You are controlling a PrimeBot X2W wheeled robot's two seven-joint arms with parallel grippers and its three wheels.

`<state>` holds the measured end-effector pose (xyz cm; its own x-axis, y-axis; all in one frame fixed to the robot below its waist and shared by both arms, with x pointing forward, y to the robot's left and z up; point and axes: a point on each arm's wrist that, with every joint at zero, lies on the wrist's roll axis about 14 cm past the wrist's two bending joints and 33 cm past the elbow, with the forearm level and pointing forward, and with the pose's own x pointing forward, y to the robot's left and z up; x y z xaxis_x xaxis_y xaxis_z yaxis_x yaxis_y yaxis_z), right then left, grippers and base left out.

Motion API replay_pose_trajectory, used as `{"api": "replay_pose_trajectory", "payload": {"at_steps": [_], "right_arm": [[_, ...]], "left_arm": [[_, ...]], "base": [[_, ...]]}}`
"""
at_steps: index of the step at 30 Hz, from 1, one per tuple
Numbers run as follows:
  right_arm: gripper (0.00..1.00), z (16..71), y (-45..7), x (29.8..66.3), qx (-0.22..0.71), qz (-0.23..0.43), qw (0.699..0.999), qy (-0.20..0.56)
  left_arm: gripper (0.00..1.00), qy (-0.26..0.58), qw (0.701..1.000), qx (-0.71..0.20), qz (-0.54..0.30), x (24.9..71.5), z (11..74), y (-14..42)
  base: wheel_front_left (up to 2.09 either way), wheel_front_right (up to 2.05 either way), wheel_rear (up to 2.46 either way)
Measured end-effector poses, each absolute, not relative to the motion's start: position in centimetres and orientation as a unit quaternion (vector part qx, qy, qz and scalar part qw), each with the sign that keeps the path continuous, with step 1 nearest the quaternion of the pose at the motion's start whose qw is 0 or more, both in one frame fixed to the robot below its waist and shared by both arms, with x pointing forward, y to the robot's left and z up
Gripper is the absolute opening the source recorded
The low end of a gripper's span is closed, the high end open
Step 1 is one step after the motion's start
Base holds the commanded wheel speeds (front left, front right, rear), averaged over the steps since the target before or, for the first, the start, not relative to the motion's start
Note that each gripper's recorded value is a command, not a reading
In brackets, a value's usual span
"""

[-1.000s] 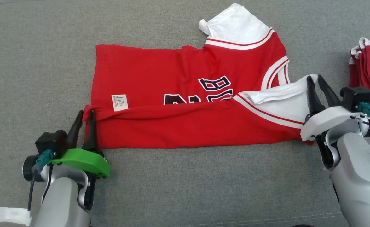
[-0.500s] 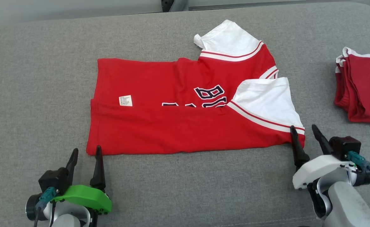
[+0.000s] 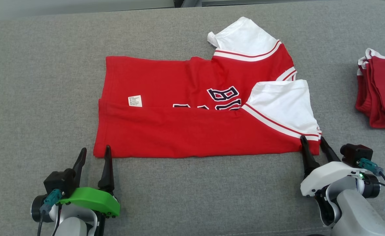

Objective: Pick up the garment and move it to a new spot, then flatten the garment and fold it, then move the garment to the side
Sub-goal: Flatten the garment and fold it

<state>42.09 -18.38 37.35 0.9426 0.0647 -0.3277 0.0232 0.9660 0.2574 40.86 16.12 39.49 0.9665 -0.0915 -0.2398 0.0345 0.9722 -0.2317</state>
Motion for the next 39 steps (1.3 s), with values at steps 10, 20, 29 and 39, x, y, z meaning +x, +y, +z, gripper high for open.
{"api": "replay_pose_trajectory", "payload": {"at_steps": [10, 20, 29, 39], "right_arm": [[0.0, 38.8, -19.0, 42.5, 0.13, 0.02, 0.98, 0.148], [0.0, 39.4, -18.9, 42.6, 0.129, 0.027, 0.982, 0.138], [0.0, 39.8, -19.3, 42.2, 0.134, 0.021, 0.982, 0.133], [0.0, 40.2, -19.4, 39.2, 0.143, 0.011, 0.98, 0.135]], "left_arm": [[1.0, 0.136, 0.981, -0.134, -0.027, 41.3, 38.8, 15.9], [1.0, 0.167, 0.973, -0.16, -0.019, 41.8, 36.8, 15.3], [0.0, 0.181, 0.964, -0.19, -0.039, 41.5, 36.4, 13.3], [0.0, 0.184, 0.962, -0.2, -0.021, 37.3, 36.8, 14.6]], "base": [[0.0, 0.0, 0.0], [0.0, 0.0, 0.0], [0.0, 0.0, 0.0], [0.0, 0.0, 0.0]]}}
